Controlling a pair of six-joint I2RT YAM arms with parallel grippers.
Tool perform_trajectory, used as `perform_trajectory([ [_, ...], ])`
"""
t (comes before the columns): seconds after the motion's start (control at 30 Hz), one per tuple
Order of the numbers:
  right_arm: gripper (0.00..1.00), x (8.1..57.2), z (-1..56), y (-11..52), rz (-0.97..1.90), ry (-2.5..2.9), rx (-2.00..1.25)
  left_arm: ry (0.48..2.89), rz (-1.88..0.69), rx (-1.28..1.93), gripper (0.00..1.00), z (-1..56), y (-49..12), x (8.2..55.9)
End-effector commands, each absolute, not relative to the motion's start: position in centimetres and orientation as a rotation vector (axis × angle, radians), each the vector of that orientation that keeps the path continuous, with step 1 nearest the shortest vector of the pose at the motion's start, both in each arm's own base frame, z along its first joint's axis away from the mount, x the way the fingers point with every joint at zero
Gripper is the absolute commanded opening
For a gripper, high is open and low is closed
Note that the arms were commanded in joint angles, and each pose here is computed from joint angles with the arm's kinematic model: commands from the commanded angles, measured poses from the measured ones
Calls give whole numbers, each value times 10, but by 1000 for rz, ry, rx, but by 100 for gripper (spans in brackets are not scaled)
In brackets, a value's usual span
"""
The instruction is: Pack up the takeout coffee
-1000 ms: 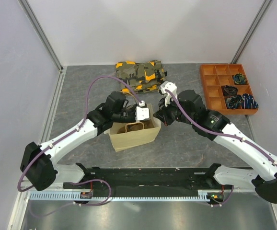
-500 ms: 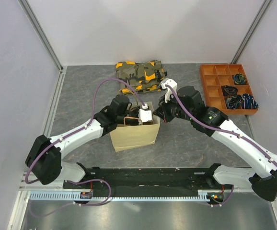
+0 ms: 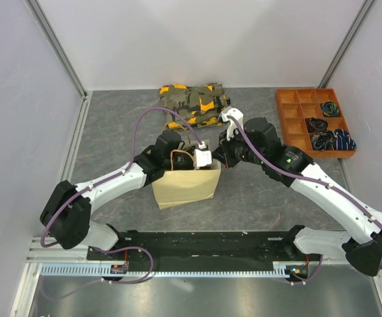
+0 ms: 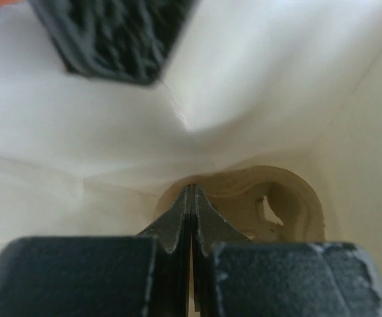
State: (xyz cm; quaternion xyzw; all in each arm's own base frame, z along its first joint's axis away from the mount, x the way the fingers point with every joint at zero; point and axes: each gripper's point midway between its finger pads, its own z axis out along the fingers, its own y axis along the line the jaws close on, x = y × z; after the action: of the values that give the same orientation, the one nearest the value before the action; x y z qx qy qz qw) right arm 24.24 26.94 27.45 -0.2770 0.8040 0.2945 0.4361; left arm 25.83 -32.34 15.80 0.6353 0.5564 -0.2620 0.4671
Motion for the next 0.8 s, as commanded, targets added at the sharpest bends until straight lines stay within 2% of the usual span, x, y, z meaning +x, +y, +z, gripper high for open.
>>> perform_trajectory([
  [0.0, 0, 246, 295, 276, 769, 1948, -681, 1341, -635, 1520, 2, 160, -336, 269],
  [0.6, 0, 253, 294, 266, 738, 1962, -649, 1436, -614, 1570, 2, 117, -336, 279],
  [0.77, 0, 252, 292, 263, 722, 1961, -656, 1437, -660, 1493, 2, 142, -340, 286],
])
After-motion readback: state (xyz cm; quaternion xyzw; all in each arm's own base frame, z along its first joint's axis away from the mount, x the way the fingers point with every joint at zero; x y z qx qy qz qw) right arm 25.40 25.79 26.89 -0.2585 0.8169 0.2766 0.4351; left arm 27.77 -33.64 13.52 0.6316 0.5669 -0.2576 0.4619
